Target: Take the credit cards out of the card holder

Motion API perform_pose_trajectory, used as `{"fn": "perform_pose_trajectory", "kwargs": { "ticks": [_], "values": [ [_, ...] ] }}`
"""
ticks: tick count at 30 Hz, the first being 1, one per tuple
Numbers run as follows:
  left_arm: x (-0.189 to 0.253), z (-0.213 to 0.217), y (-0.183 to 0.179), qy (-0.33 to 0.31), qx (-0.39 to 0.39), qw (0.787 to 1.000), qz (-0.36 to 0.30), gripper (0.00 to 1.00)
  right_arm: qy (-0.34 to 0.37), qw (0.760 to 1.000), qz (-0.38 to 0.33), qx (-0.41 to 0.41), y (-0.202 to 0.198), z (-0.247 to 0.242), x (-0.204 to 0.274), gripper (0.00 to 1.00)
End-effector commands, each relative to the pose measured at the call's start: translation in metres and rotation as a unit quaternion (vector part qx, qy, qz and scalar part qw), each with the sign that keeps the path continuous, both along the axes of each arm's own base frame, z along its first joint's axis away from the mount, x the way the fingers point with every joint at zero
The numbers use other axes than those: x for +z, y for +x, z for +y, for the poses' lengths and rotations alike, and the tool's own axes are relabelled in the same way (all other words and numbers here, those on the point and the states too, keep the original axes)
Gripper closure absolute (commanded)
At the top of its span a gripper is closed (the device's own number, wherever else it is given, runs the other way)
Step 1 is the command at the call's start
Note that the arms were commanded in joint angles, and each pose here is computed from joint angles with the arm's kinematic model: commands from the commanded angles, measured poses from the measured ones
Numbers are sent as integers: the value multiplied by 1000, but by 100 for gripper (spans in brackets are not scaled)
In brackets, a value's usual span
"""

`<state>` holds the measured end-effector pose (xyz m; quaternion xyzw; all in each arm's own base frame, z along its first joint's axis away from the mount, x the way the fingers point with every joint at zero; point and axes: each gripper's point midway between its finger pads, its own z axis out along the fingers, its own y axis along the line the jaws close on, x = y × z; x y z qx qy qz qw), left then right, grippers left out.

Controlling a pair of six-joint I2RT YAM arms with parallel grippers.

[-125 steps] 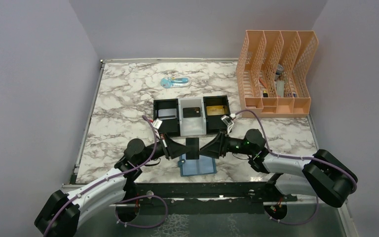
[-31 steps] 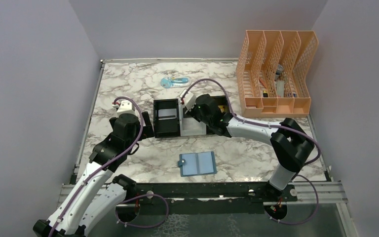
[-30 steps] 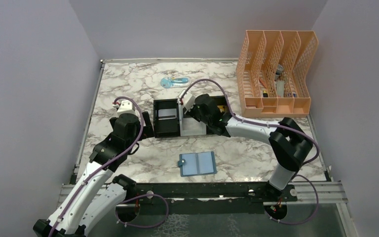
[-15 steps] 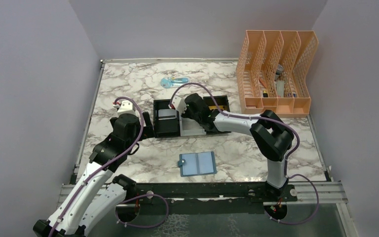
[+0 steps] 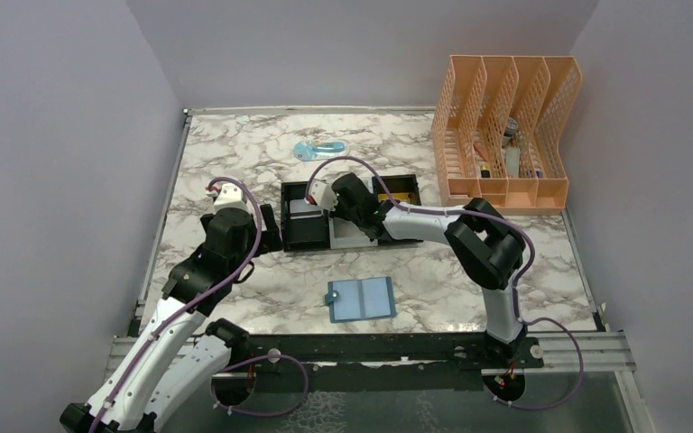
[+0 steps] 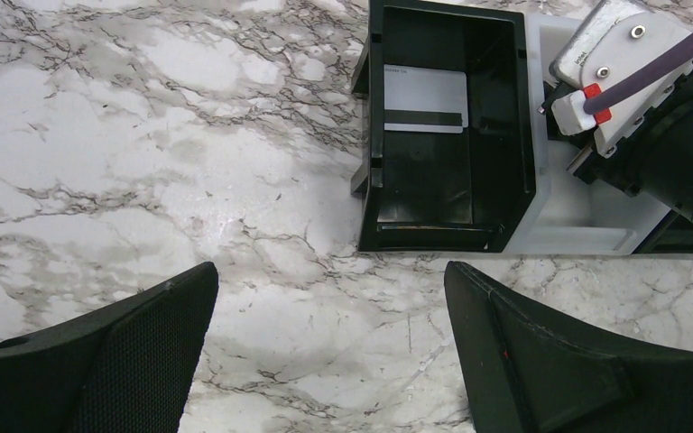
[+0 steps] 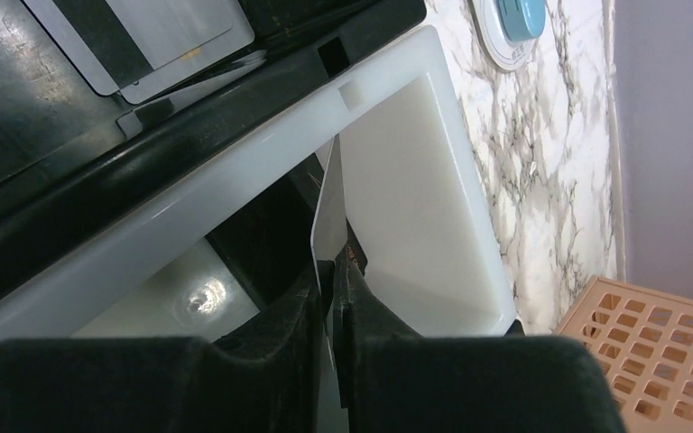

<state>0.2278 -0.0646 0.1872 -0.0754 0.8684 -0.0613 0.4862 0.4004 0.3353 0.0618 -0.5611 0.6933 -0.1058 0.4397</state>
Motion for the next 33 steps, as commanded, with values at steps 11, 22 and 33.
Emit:
{"fn": "perform_pose_trajectory", "kwargs": {
  "ticks": [11, 22, 33],
  "values": [
    [2, -1, 1, -3, -7, 1000, -10, 1, -12, 999, 24, 24, -10, 3, -8, 80],
    [1, -2, 1, -4, -8, 1000, -10, 1, -9, 999, 26, 21, -10, 2, -6, 65],
    [1, -4, 1, -6, -13, 1000, -9, 1, 147, 988, 23, -42, -12, 17, 63, 64]
  ]
}}
